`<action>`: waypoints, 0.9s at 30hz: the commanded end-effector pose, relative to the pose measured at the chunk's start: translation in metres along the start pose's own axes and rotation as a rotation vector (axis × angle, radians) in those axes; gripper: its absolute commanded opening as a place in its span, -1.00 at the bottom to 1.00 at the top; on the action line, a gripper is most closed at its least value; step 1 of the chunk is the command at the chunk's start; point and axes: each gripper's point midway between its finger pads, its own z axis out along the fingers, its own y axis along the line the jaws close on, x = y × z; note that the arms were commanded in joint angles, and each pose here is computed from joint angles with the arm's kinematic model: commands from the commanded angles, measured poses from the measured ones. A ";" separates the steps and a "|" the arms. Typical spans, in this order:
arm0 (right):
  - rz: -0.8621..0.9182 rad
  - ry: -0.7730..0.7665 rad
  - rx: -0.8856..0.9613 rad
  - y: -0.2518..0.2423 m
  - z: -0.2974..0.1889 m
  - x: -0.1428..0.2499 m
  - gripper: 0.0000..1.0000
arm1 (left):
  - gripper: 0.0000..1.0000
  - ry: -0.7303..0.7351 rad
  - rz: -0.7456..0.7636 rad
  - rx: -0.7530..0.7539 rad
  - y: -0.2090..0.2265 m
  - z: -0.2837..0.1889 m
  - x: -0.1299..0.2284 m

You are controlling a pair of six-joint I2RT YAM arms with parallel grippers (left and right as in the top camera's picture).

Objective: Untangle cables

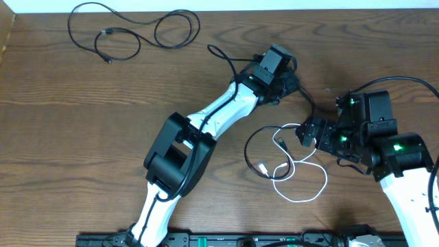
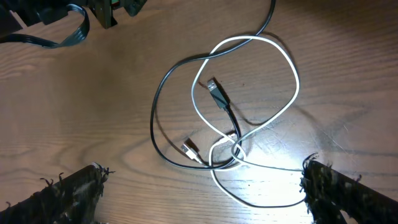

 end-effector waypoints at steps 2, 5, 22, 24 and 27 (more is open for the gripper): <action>0.010 -0.010 -0.012 0.002 -0.003 -0.001 0.98 | -0.09 -0.031 0.013 0.002 -0.005 -0.004 -0.007; 0.010 -0.010 -0.010 0.001 -0.003 -0.001 0.99 | -0.15 -0.041 0.058 -0.019 0.000 -0.004 -0.008; 0.010 -0.009 -0.010 0.001 -0.003 0.000 0.98 | -0.85 -0.039 0.057 -0.051 0.007 -0.005 -0.007; 0.010 -0.008 -0.009 0.001 -0.003 0.000 0.99 | -0.85 -0.045 0.108 -0.042 0.003 -0.009 -0.010; 0.011 -0.003 -0.006 0.000 -0.003 0.001 0.98 | -0.85 -0.064 0.218 -0.014 -0.011 -0.024 -0.016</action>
